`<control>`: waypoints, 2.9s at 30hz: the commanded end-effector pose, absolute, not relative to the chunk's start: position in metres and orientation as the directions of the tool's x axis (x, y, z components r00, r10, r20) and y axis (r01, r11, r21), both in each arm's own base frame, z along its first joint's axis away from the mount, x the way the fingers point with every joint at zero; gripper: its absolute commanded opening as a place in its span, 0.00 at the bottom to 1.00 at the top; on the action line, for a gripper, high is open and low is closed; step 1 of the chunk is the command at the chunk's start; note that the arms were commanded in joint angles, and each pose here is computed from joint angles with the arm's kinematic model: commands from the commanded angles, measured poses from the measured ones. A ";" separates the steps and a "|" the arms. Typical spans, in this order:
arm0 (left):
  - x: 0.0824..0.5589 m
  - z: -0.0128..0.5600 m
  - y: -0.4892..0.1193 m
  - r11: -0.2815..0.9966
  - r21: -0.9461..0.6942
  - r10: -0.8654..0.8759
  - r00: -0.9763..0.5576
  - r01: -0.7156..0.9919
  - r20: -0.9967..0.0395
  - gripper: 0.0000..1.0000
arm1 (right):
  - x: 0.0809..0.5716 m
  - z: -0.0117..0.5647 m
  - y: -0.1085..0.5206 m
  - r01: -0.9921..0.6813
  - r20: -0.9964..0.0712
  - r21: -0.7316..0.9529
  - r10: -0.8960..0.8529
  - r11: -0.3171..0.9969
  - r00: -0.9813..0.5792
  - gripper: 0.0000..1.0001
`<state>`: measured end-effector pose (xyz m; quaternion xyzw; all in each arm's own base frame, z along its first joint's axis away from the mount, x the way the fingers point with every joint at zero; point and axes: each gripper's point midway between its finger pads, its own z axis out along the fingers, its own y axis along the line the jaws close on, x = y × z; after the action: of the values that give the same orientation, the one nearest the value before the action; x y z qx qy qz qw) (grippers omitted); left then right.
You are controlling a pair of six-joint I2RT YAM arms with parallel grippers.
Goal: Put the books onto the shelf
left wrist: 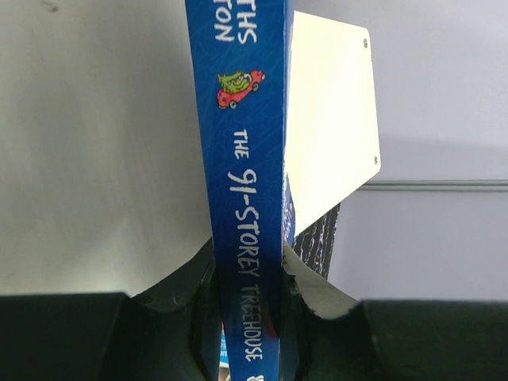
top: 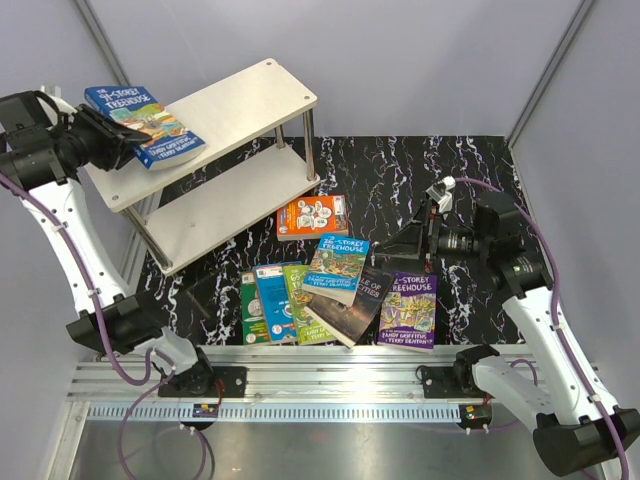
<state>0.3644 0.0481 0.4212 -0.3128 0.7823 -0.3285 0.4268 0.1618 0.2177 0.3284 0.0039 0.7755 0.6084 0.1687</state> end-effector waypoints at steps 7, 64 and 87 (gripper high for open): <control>0.319 0.417 0.044 0.657 -0.717 -0.714 -0.499 -0.234 -0.491 0.00 | 0.149 0.320 0.217 -0.227 -0.274 0.940 0.167 0.255 -0.947 1.00; 0.259 0.435 0.064 0.573 -0.711 -0.818 -0.344 -0.408 -0.462 0.95 | 0.149 0.255 0.211 -0.062 -0.143 0.925 0.193 0.374 -0.971 1.00; 0.182 0.320 -0.080 0.764 -0.617 -0.566 -0.656 -0.189 -0.499 0.91 | 0.278 0.119 0.222 0.122 -0.035 0.766 0.230 0.631 -0.973 1.00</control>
<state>0.1701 -0.0715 0.3318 -0.2186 0.8713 -0.2611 0.3534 0.2436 0.2178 0.1180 0.1289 0.8939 0.4292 0.0114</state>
